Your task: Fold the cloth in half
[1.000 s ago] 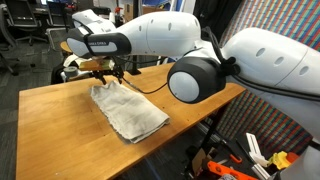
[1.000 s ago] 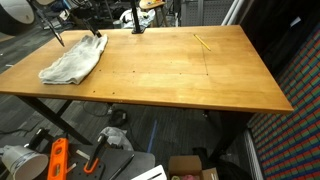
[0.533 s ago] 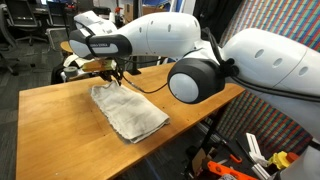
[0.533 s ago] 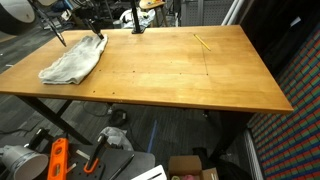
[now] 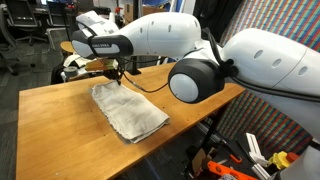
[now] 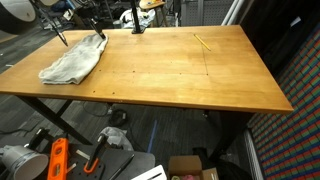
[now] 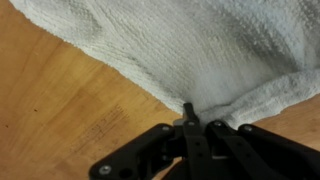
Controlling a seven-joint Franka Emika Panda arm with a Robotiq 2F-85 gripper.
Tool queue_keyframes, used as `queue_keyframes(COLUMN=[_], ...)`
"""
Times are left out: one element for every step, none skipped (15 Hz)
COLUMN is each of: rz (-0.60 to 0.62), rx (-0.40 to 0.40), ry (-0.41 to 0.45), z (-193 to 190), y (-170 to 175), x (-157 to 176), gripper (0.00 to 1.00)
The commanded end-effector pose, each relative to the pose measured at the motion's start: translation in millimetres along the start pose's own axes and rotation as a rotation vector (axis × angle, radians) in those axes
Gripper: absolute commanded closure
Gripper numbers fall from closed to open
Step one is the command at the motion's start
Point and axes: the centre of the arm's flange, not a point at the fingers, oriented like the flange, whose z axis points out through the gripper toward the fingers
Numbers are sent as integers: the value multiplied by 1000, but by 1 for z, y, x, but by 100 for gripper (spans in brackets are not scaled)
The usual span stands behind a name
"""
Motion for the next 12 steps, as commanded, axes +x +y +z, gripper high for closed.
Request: queue_keyframes(rz=[37, 45, 47, 50, 54, 60, 66, 69, 78, 85, 94, 101], rx=[-7, -8, -10, -9, -8, -6, -3, 0, 6, 10, 13, 15], ry=[25, 29, 32, 35, 39, 41, 39, 40, 45, 48, 50, 54], z=[-14, -15, -16, -17, -18, -20, -22, -23, -25, -27, -30, -32], y=[-39, -39, -39, -39, -41, -43, -45, -46, -49, -52, -55, -57], x=[43, 45, 47, 46, 46, 46, 46, 45, 44, 43, 43, 43], gripper=[94, 94, 94, 94, 93, 93, 93, 93, 93, 93, 93, 93])
